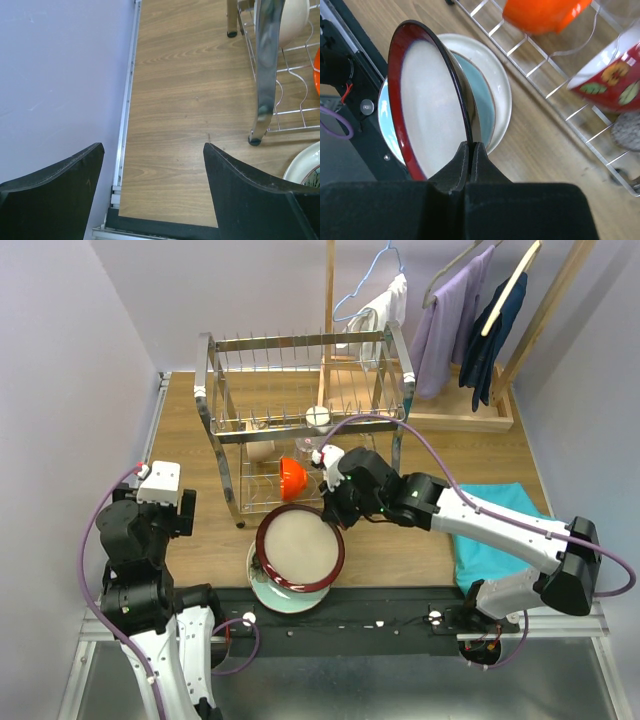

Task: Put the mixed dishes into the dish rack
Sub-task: Insert the plate into the dish rack

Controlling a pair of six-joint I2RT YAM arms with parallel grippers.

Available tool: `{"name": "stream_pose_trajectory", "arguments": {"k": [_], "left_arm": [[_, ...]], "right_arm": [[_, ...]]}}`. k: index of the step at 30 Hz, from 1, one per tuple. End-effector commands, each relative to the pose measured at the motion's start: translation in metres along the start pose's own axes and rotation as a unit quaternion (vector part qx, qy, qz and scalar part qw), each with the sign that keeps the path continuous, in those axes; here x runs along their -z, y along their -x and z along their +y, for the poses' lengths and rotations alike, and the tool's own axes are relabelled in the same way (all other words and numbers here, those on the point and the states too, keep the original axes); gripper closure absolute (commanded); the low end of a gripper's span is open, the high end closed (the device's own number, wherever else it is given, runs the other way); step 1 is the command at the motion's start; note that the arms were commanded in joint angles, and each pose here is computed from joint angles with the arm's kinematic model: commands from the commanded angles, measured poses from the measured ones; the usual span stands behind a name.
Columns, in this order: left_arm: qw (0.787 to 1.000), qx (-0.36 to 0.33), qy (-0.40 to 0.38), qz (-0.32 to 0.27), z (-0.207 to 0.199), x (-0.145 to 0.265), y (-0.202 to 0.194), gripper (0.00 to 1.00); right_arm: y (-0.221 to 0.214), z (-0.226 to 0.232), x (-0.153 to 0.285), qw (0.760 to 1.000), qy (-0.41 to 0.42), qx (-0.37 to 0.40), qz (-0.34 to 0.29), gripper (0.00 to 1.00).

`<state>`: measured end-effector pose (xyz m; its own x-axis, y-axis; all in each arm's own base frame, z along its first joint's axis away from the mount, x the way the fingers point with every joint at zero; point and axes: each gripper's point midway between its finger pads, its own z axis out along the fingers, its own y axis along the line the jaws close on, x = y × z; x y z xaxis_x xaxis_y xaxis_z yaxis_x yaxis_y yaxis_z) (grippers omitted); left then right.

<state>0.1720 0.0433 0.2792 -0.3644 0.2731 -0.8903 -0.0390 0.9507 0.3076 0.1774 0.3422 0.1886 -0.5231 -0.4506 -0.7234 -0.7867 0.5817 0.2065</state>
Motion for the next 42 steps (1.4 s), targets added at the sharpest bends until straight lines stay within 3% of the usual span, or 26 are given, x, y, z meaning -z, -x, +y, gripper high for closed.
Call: {"name": "stream_pose_trajectory", "arguments": {"k": [1,10,17,20,21,27,28,33,34,37,42], "left_arm": [[0.999,0.011,0.002,-0.043,0.002,0.008,0.023,0.10],[0.997,0.048,0.004,-0.063,0.002,-0.002,0.032,0.10],[0.996,0.051,0.012,-0.079,0.008,-0.015,0.043,0.10],[0.996,0.051,0.010,-0.079,0.009,-0.020,0.046,0.10],[0.995,0.051,0.011,-0.079,0.010,-0.021,0.048,0.10],[0.994,0.069,0.016,-0.087,0.015,-0.024,0.060,0.10],[0.993,0.073,0.016,-0.087,0.015,-0.025,0.062,0.10],[0.992,0.096,0.012,-0.087,0.013,-0.025,0.064,0.10],[0.991,0.102,0.010,-0.090,0.013,-0.024,0.067,0.11],[0.990,0.105,0.006,-0.098,0.011,-0.020,0.072,0.11],[0.989,0.113,0.007,-0.099,0.010,-0.019,0.071,0.10]], "right_arm": [[0.072,0.028,0.044,0.986,0.056,0.114,-0.107,1.00],[0.134,0.064,0.143,0.941,0.105,0.239,-0.214,1.00],[0.214,0.073,0.211,0.898,0.066,0.270,-0.340,1.00],[0.242,0.077,0.221,0.891,0.055,0.263,-0.366,0.99],[0.261,0.079,0.246,0.880,0.045,0.252,-0.400,1.00],[0.341,0.048,0.301,0.825,-0.092,0.203,-0.520,1.00],[0.355,0.045,0.325,0.800,-0.110,0.190,-0.559,1.00],[0.382,0.016,0.362,0.736,-0.224,0.159,-0.619,1.00],[0.387,0.011,0.378,0.711,-0.249,0.156,-0.638,1.00],[0.391,-0.012,0.381,0.686,-0.328,0.127,-0.637,1.00],[0.391,-0.042,0.350,0.677,-0.441,0.128,-0.575,1.00]]}}
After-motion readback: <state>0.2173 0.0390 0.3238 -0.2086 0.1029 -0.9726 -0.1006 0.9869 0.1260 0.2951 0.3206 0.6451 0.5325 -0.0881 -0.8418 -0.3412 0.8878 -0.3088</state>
